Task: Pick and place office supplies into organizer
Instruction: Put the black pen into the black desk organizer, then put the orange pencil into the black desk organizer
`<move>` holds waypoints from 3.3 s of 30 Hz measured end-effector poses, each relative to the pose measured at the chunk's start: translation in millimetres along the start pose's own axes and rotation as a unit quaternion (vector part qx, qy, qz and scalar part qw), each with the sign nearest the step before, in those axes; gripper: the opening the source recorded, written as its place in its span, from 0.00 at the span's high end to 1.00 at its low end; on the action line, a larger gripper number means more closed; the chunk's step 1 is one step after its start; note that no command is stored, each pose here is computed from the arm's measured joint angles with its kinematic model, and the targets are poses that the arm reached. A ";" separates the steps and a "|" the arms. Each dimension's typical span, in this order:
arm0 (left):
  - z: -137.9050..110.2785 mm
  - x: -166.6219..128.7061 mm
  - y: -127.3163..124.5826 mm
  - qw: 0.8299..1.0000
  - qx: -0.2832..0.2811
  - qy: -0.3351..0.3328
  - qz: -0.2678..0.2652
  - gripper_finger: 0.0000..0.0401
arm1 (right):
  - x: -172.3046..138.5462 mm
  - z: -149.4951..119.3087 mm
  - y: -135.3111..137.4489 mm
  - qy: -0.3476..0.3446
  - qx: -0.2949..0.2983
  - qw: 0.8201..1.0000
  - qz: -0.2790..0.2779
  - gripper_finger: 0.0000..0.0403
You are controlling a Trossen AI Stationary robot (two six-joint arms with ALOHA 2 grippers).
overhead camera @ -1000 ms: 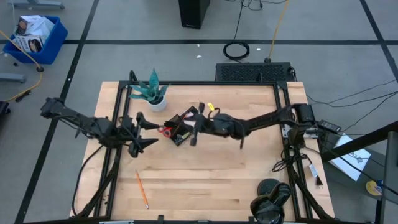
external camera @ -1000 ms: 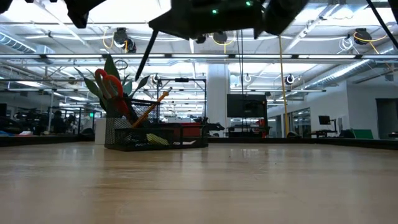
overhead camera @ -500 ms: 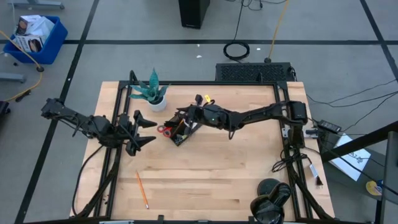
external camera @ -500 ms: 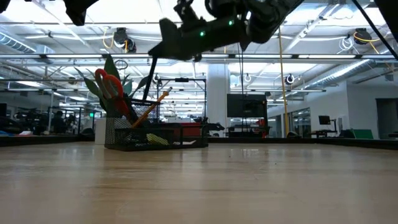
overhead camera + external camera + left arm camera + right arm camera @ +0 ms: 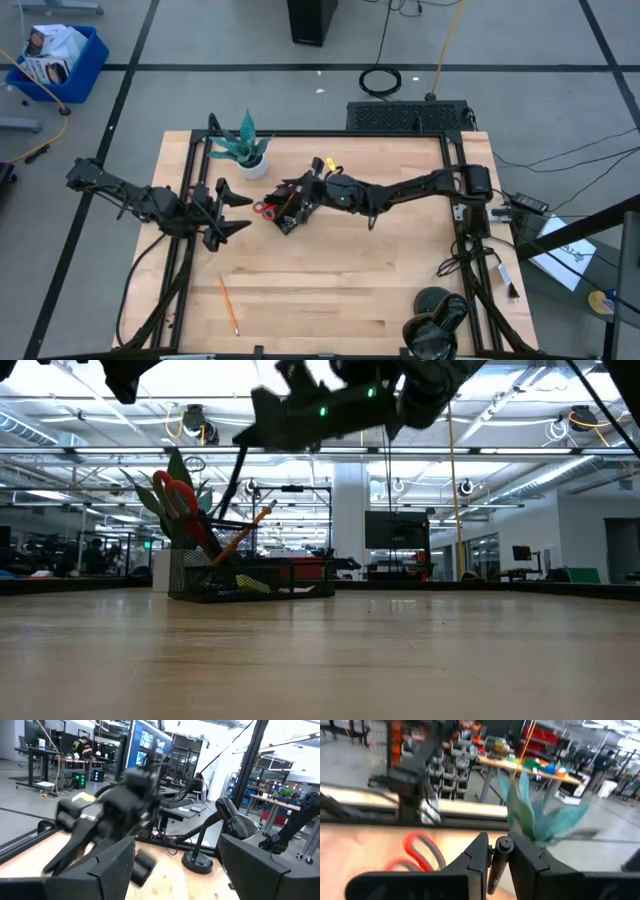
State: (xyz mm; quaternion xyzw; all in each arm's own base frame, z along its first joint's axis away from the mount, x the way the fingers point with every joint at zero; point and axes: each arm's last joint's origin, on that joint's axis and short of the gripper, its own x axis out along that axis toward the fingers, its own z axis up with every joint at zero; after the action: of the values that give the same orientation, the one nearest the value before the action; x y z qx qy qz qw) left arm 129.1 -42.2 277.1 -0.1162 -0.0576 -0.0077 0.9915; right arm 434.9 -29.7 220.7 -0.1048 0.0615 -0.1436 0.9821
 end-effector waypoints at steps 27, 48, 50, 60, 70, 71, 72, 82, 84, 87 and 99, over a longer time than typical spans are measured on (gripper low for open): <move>-3.3 0.1 0.8 1.000 0.005 0.016 0.007 0.27 | 1.8 -22.0 -12.8 0.094 0.037 0.994 0.038 0.87; -14.5 9.7 -2.0 0.998 0.022 0.053 -0.002 0.27 | 4.1 -18.7 18.0 0.022 -0.020 0.997 0.065 0.56; -15.0 9.9 -2.0 0.998 0.035 0.055 -0.002 0.27 | -0.6 -11.7 24.0 0.019 -0.024 0.997 0.074 0.53; -11.2 -6.5 1.6 0.997 0.034 0.066 -0.009 0.27 | -86.5 -7.1 36.3 0.050 0.001 0.989 0.140 0.52; -14.8 -11.5 4.4 0.994 0.061 0.090 -0.007 0.27 | -201.4 -52.1 25.4 -0.009 0.122 0.977 0.177 0.55; -14.7 -11.4 4.6 0.994 0.061 0.089 -0.003 0.27 | -210.3 -55.2 23.5 -0.024 0.129 0.975 0.182 0.55; -14.6 -11.3 5.1 0.994 0.062 0.087 0.006 0.27 | -218.2 -58.5 22.2 -0.036 0.131 0.973 0.187 0.55; -19.5 -13.2 7.7 0.989 0.090 0.113 0.016 0.27 | -272.3 -89.6 -1.2 -0.105 0.124 0.970 0.183 0.55; -24.2 -14.5 8.9 0.986 0.097 0.138 0.015 0.27 | -276.4 -83.0 -4.8 -0.134 0.137 0.965 0.181 0.55; -27.8 -15.7 9.9 0.982 0.101 0.157 0.016 0.27 | -279.8 -81.5 -7.0 -0.128 0.130 0.966 0.183 0.56; -34.8 -19.4 -0.9 0.951 0.152 0.201 -0.179 0.27 | -303.7 -65.1 -29.5 -0.176 0.105 0.974 0.092 0.56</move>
State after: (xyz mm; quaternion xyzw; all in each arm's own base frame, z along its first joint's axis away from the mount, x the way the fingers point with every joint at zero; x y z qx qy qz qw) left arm 113.7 -51.1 241.5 0.0524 0.1224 -0.1991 0.9709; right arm 128.3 20.0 191.6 -0.0184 -0.1183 -0.0372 0.9921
